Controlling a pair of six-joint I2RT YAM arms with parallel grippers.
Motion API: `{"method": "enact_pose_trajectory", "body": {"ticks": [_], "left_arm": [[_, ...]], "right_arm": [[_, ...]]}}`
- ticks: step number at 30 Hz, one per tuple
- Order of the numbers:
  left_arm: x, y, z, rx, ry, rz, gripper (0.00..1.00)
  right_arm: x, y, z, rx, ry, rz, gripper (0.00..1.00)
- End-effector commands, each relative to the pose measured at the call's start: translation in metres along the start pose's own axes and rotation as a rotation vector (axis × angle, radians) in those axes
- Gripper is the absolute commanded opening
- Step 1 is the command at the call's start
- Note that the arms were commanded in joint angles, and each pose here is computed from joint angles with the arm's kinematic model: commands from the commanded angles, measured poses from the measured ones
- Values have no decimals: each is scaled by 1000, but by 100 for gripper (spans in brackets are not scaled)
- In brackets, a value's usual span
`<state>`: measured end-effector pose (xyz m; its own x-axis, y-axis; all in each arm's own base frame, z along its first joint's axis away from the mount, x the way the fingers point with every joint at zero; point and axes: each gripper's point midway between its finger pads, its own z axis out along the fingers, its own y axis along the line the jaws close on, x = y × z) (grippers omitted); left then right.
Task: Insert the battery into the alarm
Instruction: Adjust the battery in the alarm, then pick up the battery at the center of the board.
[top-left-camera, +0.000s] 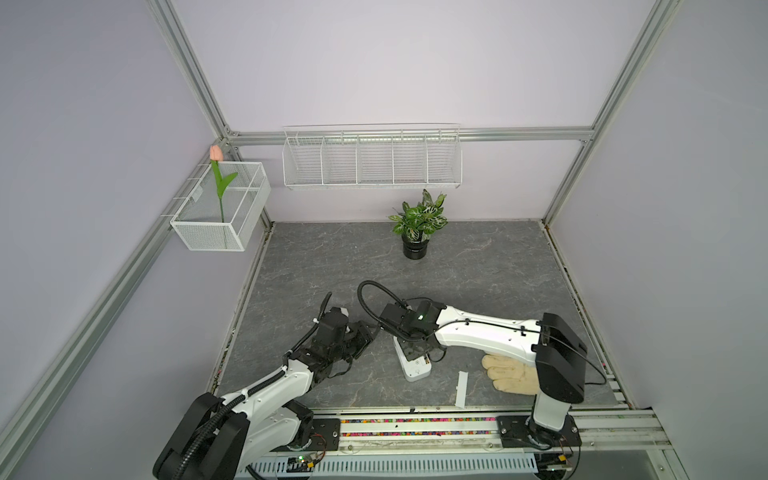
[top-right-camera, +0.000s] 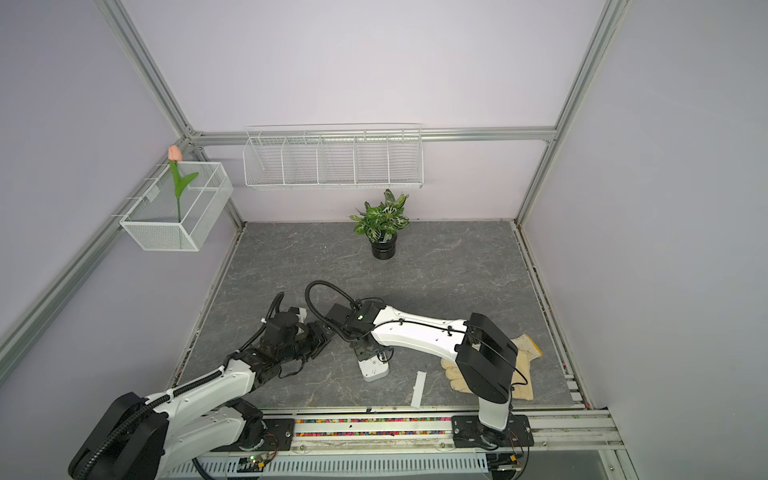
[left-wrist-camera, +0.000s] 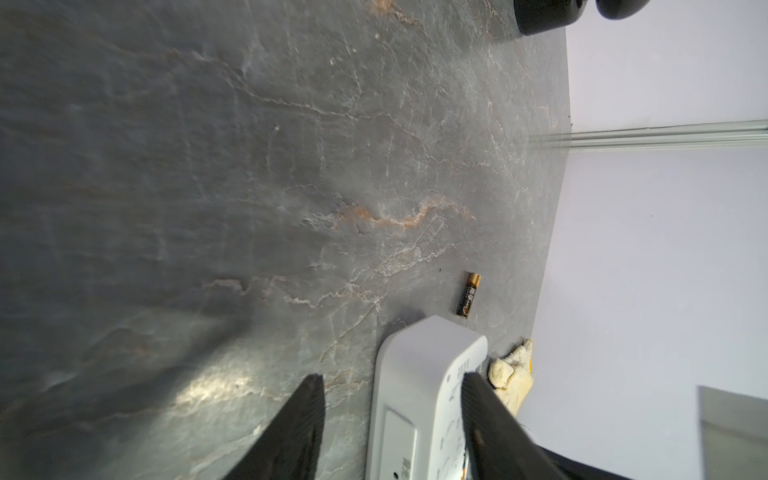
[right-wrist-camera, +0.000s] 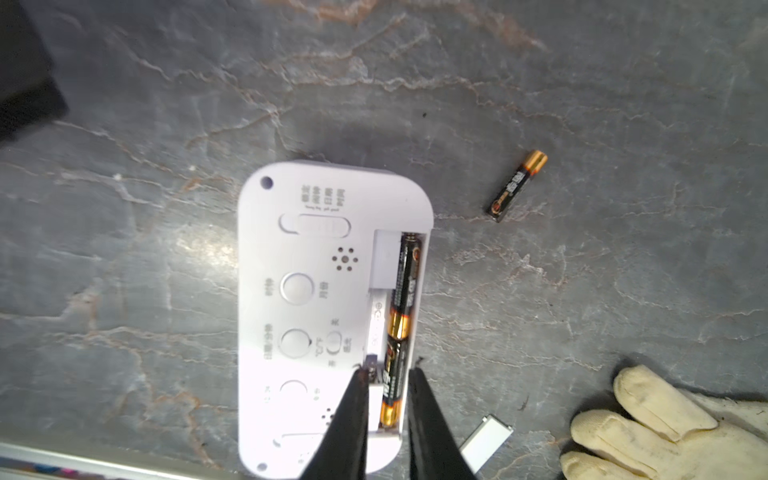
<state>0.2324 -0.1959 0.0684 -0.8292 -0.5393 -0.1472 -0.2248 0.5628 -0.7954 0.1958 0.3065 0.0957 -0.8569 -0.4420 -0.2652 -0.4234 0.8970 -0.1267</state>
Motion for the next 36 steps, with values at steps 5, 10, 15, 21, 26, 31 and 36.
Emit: {"method": "enact_pose_trajectory", "body": {"ticks": [5, 10, 15, 21, 26, 31, 36], "left_arm": [[1, -16, 0, 42, 33, 46, 58], [1, -20, -1, 46, 41, 63, 62], [0, -23, 0, 41, 44, 65, 62], [1, -23, -1, 29, 49, 105, 62], [0, -22, -1, 16, 48, 108, 62], [-1, -20, -1, 4, 43, 109, 62], [-2, -18, -1, -5, 40, 110, 62]], "right_arm": [[-5, -25, -9, -116, -41, 135, 24], [-11, -50, 10, -192, -57, 272, 30], [-22, -65, 43, -179, -29, 347, 32], [-39, -66, 73, -167, -25, 377, 33], [-46, -71, 92, -118, -8, 371, 33], [-47, -72, 101, -95, 7, 346, 30], [-40, -76, 102, -61, 35, 324, 24]]}}
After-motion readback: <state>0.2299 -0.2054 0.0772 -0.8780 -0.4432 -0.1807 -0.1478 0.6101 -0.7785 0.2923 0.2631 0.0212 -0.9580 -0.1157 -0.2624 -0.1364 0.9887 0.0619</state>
